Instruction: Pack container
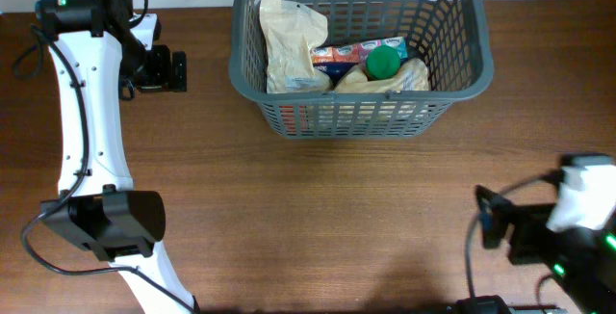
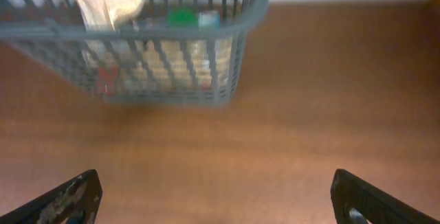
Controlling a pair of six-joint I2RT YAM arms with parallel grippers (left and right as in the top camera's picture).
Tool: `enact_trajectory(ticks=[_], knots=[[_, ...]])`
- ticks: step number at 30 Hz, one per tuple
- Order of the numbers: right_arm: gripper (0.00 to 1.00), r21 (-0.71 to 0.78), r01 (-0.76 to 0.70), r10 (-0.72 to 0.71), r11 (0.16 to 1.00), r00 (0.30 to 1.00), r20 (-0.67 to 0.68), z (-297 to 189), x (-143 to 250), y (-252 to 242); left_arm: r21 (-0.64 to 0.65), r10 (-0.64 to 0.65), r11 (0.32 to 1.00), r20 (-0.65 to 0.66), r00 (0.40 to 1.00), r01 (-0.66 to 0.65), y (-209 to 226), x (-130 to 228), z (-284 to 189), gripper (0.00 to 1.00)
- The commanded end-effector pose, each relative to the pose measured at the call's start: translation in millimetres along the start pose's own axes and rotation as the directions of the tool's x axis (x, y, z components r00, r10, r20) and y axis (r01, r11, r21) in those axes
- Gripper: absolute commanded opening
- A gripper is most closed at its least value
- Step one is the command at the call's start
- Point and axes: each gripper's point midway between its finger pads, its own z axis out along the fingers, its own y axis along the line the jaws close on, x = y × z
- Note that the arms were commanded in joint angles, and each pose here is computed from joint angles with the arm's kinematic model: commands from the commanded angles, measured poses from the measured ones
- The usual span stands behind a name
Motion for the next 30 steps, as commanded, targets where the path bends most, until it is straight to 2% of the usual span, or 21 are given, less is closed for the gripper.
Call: enact_trajectory(ticks=[1,5,10,12,14,16,17,20,30], knots=[[0.99,-0.035,-0.112,0.109,0.993,0.991,-0.079,20,17,6,-0.007,-0.012,1.0,0.001,1.0,0.012,2,0,-1,0.99],[0.99,-0.018,-0.114,0.111,0.993,0.985,-0.13,46,22,4,-0.007,-0.012,1.0,0.001,1.0,0.012,2,0,-1,0.99],[0.99,0.144,-0.089,0.111,0.986,0.982,-0.151,101,23,-24,-0.007,-0.012,1.0,0.001,1.0,0.012,2,0,-1,0.99],[0.99,0.165,-0.086,0.098,0.983,0.993,-0.065,122,16,-30,-0.007,-0.012,1.0,0.001,1.0,0.012,2,0,-1,0.99],[0.99,0.141,-0.111,0.094,0.984,0.988,0.124,135,5,-32,-0.007,-0.012,1.0,0.001,1.0,0.012,2,0,-1,0.99],[0.99,0.108,-0.124,0.094,0.986,0.965,0.244,136,6,-31,-0.007,-0.012,1.0,0.001,1.0,0.012,2,0,-1,0.99],[0.99,0.081,-0.134,0.098,0.988,0.933,0.346,133,11,-31,-0.007,-0.012,1.0,0.001,1.0,0.012,2,0,-1,0.99],[0.99,0.054,-0.141,0.1,0.989,0.88,0.464,126,25,-32,-0.007,-0.012,1.0,0.001,1.0,0.012,2,0,-1,0.99],[0.99,0.089,-0.194,0.108,0.977,0.81,0.576,123,64,-55,-0.007,-0.012,1.0,0.001,1.0,0.012,2,0,-1,0.99]])
